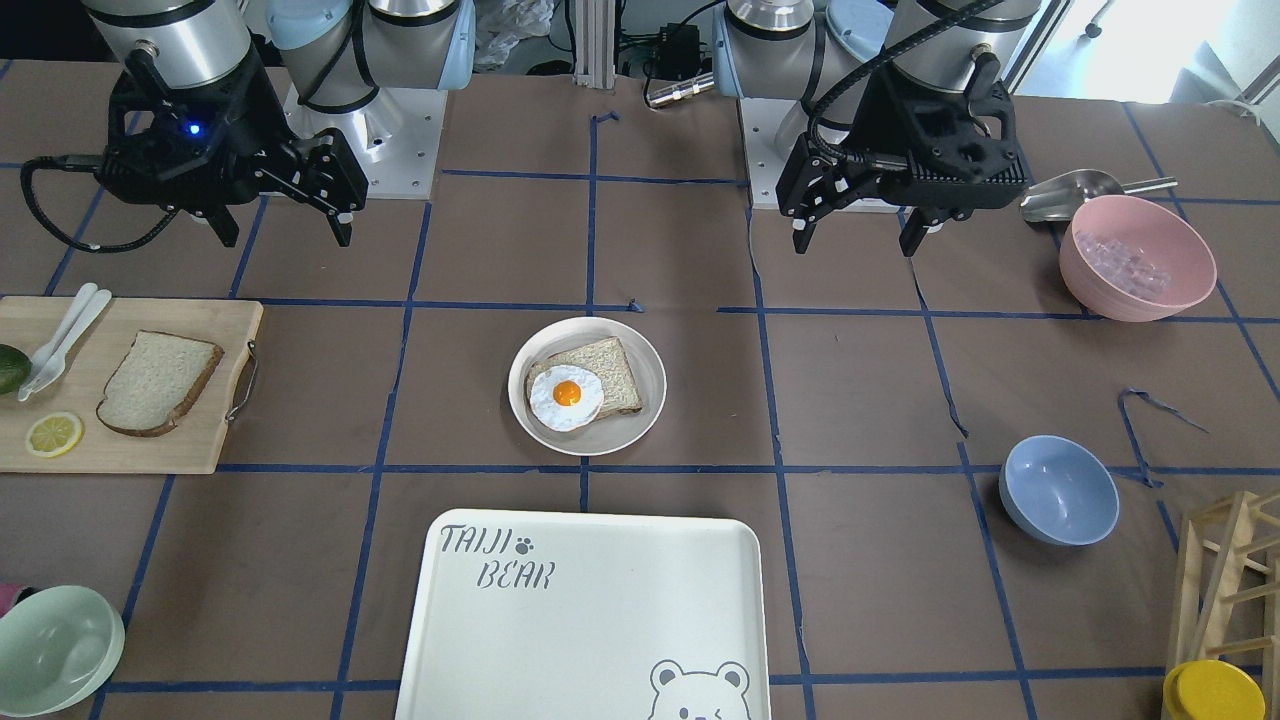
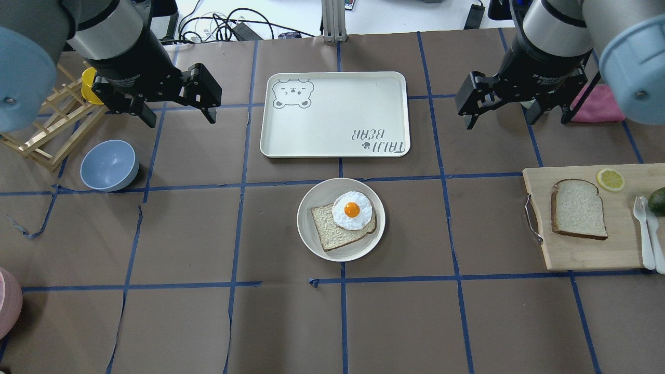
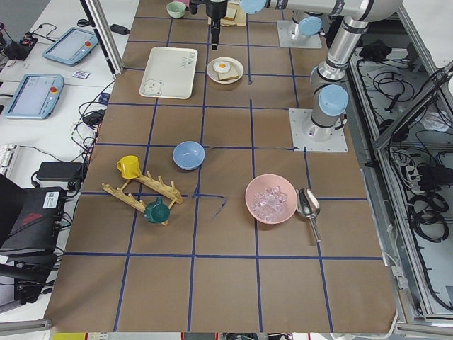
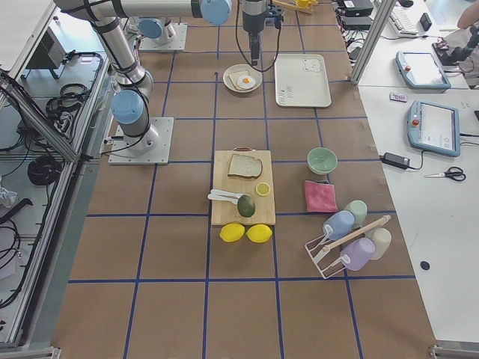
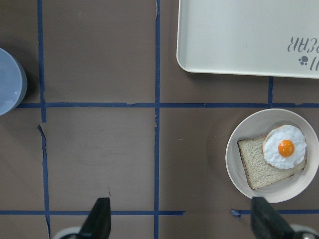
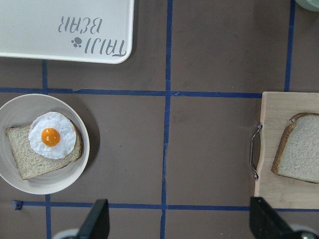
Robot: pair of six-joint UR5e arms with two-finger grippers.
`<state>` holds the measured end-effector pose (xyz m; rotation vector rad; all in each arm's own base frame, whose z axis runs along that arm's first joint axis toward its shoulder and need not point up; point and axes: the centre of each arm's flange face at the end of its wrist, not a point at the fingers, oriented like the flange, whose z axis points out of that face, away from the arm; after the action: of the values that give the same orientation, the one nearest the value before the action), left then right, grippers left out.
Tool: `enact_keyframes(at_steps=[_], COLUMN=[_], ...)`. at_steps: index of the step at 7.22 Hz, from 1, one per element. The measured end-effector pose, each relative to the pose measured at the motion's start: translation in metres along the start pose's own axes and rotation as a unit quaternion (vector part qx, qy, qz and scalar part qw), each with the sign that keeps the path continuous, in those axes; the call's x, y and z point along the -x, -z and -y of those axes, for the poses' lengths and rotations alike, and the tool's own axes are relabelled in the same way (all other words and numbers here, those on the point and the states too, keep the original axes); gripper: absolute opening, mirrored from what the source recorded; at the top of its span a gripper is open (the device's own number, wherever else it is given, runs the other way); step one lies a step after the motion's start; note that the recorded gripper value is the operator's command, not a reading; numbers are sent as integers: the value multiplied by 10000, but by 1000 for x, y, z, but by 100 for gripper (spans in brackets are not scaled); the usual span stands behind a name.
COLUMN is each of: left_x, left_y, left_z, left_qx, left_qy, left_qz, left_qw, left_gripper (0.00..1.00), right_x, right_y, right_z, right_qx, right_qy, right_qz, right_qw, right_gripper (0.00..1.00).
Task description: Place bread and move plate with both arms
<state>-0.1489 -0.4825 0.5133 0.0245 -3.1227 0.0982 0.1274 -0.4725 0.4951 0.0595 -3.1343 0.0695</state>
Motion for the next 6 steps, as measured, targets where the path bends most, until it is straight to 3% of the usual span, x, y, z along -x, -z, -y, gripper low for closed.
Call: enact_keyframes(at_steps=[4, 6], left_x=[0, 0], left_y=[0, 0], left_z=[0, 0], left_qx=[0, 0], left_qy=[-2, 0], left_qz=[0, 0], left_qw=[10000, 10000], left_gripper=[100, 100], right_x=[-9, -40], right_y=[-21, -39], right_z=[12, 25], right_qx=[197, 382], right_qy=[-95, -393], right_qz=[4, -97], right_qw=[9998, 9984], right_gripper=[100, 100])
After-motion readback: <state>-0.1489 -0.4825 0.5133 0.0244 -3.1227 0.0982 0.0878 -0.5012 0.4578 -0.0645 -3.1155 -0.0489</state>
